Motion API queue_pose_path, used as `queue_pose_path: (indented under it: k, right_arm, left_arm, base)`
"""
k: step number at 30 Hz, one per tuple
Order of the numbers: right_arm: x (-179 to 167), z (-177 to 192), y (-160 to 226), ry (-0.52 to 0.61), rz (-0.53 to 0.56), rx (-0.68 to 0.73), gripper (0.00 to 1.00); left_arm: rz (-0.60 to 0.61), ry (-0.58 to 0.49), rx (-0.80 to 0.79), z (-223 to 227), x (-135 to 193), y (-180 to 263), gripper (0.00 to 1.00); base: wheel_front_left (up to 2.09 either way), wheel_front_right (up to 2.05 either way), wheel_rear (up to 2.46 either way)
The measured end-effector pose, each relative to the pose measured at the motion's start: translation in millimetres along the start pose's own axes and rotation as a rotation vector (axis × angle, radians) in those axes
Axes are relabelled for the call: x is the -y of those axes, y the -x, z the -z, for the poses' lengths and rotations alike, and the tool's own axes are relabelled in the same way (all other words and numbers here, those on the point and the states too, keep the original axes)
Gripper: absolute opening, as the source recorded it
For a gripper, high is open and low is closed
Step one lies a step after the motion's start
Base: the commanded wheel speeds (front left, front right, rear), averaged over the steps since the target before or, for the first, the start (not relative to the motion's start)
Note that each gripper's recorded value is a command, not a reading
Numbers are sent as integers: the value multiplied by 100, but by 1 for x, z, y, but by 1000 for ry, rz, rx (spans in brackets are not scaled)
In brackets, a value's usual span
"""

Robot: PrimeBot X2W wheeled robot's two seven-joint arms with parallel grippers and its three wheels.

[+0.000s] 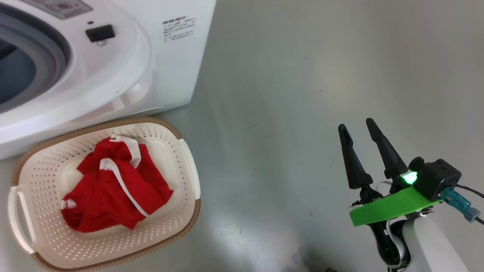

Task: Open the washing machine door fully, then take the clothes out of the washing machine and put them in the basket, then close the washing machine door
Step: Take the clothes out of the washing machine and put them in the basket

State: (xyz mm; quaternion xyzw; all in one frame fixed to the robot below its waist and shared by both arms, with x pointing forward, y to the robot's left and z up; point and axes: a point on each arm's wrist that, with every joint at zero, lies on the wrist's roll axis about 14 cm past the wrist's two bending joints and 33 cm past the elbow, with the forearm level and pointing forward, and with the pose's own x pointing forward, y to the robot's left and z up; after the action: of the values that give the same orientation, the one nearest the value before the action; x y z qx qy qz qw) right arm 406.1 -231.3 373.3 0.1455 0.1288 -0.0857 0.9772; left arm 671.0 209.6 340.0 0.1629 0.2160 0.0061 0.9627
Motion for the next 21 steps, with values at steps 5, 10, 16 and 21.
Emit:
queue_pose_path:
  k: [5, 10, 16, 21]
  right_arm:
    - [-2, -2, -1, -2, -6, 5, 100]
    - [-4, -3, -1, -5, -13, 10, 100]
    - [-11, -7, -2, -11, -31, 22, 100]
    - [-15, -16, -2, -16, -43, 48, 100]
  left_arm:
    - [-3, 7, -10, 1, -2, 1, 0]
    - [-9, 12, -9, -1, -6, 4, 0]
    - [3, 64, 31, -7, 1, 17, 0]
    - [32, 119, 62, -11, 11, 34, 0]
  base:
    - [0, 0, 0]
    - [0, 0, 0]
    - [0, 0, 0]
    - [0, 0, 0]
